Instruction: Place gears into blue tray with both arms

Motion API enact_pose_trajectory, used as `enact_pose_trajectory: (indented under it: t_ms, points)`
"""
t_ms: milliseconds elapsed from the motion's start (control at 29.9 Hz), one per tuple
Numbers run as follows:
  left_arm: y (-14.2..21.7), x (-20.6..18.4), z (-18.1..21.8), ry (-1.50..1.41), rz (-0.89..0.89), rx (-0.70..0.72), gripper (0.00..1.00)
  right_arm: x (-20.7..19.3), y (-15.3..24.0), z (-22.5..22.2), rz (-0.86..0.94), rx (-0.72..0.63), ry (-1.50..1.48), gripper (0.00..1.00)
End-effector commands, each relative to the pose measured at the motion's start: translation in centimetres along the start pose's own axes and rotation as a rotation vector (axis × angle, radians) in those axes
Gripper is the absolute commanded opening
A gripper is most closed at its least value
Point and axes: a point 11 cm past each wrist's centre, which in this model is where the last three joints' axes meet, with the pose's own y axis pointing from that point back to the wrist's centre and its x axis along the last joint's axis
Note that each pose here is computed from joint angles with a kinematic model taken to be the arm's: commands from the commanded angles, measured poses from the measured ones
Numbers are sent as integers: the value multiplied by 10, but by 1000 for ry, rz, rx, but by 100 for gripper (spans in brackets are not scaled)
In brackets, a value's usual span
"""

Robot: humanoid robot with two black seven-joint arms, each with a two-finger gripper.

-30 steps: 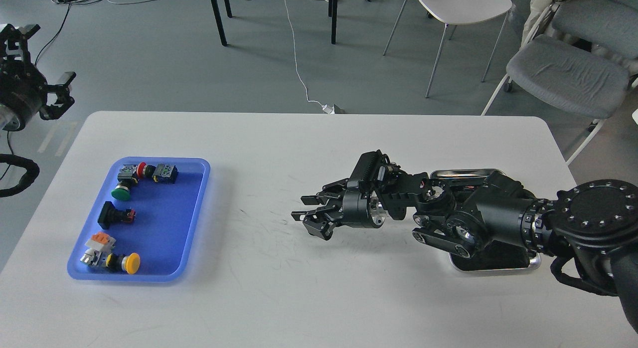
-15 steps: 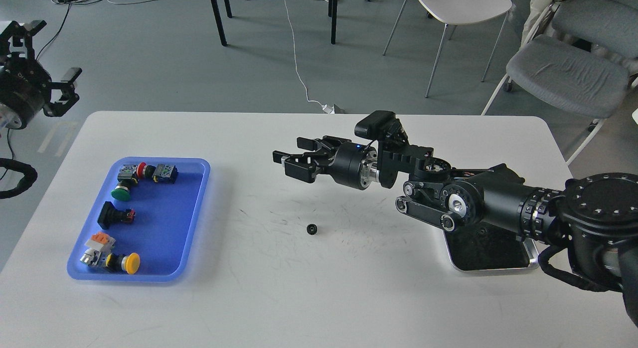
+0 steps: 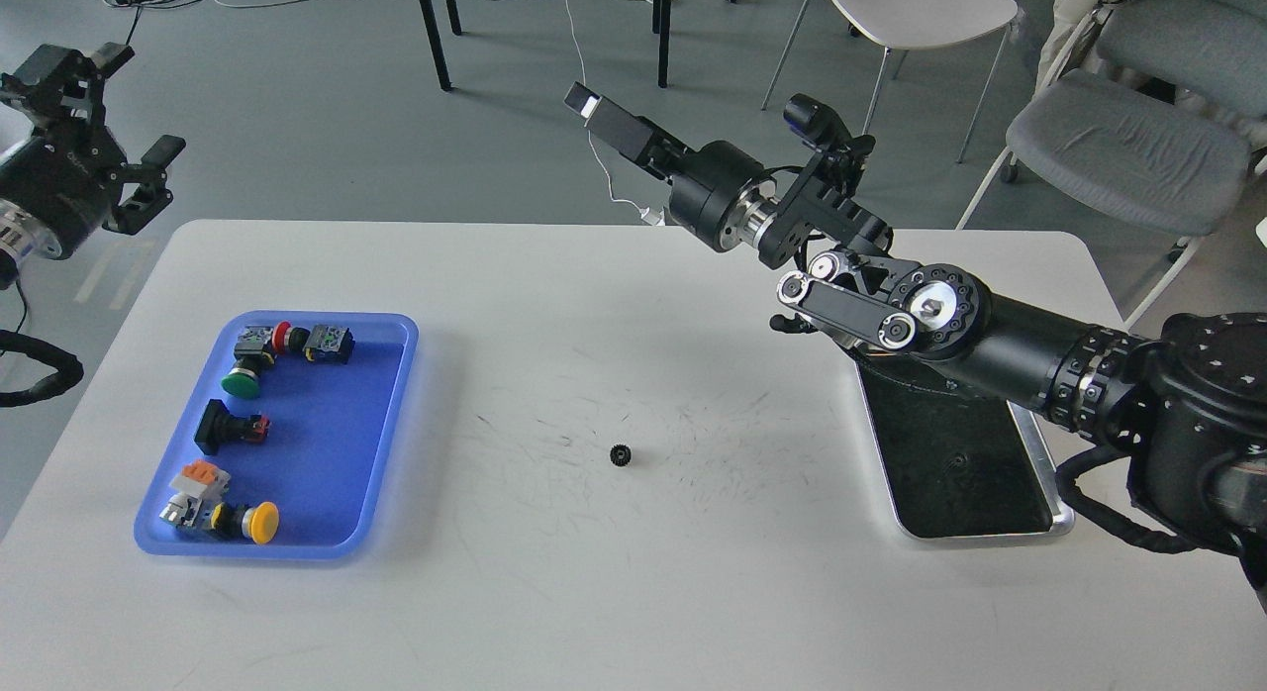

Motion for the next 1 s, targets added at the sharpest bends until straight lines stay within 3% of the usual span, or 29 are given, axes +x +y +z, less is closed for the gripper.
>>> enact_pose_trajectory:
  t_ms: [0, 301, 602, 802, 970]
  points:
    - [-1, -11, 10, -50, -61, -4, 99, 30, 12, 16, 101, -52, -91, 94]
    - [-7, -42, 14, -149, -191, 14, 99, 88, 42, 47, 319, -140, -283, 94]
    - [-14, -63, 3, -204, -262, 41, 98, 121, 65, 62, 430, -173, -324, 95]
    - [-12, -76, 1, -232, -313, 35, 99, 124, 73, 70, 464, -190, -357, 95]
    - [-10, -112, 6, -417, -484, 11, 99, 124, 74, 72, 468, -193, -357, 95]
